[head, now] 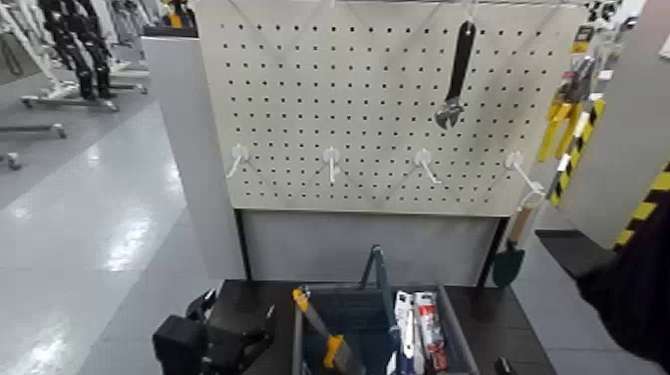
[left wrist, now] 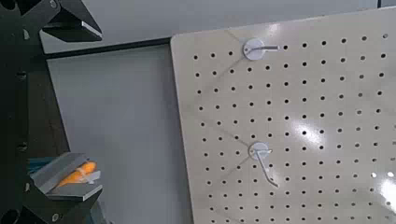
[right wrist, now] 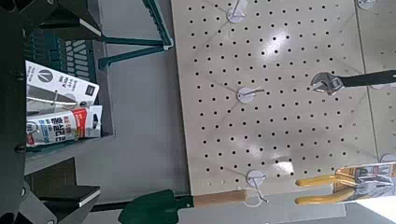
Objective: Put the yellow paint brush into the crate.
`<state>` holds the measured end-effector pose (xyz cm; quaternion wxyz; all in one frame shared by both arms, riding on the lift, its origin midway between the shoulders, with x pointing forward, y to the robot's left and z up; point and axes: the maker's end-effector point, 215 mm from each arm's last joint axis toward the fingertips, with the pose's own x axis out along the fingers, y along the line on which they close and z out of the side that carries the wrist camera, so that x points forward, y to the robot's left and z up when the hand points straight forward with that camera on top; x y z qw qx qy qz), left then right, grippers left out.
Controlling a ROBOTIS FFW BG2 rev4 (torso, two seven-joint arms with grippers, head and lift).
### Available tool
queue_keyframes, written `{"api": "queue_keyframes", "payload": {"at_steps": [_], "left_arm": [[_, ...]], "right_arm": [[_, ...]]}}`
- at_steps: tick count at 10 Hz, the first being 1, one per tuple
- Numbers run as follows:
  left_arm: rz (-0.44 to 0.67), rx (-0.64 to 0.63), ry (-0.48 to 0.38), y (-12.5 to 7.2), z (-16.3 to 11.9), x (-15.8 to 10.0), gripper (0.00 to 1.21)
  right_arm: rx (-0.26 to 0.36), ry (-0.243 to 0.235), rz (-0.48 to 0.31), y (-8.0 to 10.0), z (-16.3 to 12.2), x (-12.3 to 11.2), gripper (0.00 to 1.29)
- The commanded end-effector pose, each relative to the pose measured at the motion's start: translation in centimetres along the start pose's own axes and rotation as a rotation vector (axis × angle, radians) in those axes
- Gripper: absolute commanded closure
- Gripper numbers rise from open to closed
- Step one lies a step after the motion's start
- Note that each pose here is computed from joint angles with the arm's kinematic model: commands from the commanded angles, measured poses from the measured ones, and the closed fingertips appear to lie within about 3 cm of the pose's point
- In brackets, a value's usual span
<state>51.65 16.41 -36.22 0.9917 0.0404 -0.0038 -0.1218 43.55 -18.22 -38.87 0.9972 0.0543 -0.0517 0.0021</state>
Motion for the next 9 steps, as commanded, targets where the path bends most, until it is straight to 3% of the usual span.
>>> {"api": "queue_keyframes", "payload": {"at_steps": [1, 9], "left_arm": [[0.021, 0.005, -0.009, -0.8, -0.5, -1.5, 0.16], [0.052, 0.023, -0.046, -0.6, 0.2, -3.2, 0.16]], "right_arm": [[-0.002, -0.002, 0.001, 0.0, 0.1, 0.0, 0.13], [-0.016, 0.007, 0.002, 0.1, 0.1, 0.1, 0.13]]}}
